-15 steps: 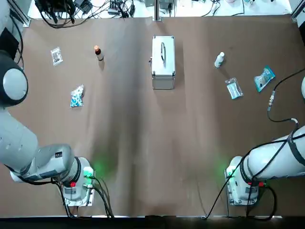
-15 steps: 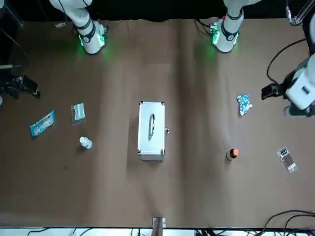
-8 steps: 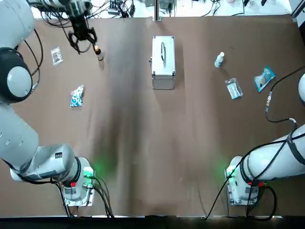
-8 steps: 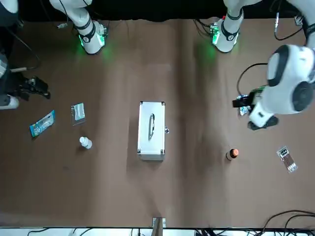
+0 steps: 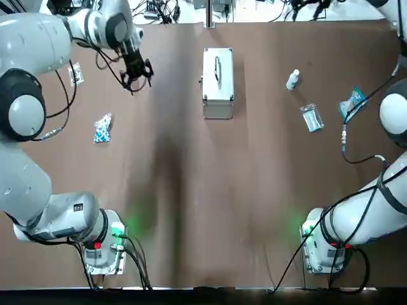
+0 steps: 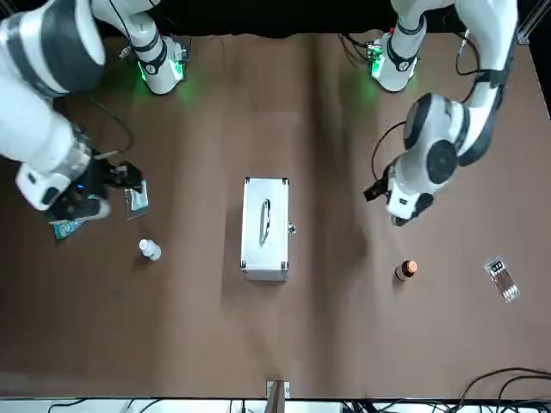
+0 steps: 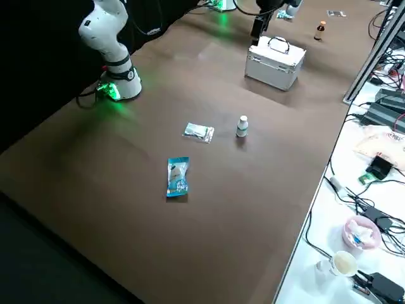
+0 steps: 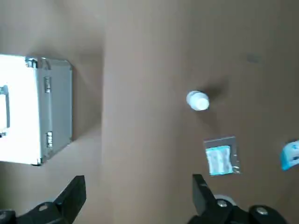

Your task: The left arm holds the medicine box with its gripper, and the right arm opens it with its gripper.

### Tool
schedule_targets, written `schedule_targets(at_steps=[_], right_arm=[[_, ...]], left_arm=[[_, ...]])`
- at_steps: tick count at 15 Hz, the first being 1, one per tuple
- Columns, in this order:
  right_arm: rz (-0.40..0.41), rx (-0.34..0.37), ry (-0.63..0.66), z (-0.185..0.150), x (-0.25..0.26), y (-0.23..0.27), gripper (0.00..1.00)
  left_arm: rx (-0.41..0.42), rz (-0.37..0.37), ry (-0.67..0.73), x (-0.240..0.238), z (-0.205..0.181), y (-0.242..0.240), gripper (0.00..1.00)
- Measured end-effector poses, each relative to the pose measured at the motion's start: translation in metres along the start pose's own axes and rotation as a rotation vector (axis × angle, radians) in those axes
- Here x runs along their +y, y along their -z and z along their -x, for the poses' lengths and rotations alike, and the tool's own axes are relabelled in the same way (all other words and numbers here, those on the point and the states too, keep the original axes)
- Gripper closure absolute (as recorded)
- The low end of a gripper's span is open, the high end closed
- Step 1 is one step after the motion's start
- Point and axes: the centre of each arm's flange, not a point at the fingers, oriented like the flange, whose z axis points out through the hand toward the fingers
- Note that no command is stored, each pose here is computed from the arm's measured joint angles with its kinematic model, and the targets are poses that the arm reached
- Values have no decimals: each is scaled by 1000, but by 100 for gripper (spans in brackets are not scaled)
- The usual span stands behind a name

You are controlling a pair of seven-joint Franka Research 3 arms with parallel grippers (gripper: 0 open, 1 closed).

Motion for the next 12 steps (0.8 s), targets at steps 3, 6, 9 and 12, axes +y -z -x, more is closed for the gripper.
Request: schedule_targets(at_steps=[3,6,9,12], right_arm=[[-14,29,-47,-3,-54,-16,0],[-43,66,-113,-8,-111,-44,0],[-44,66,-156,-8,-165,-86,1],[-18,32,-201,-1,-223,-143,5]], left_arm=[[8,41,134,22,9,-21,0],[3,90,253,33,4,-33,0],[-21,128,375,53,7,-42,0],[-72,161,548,80,1,-44,0]])
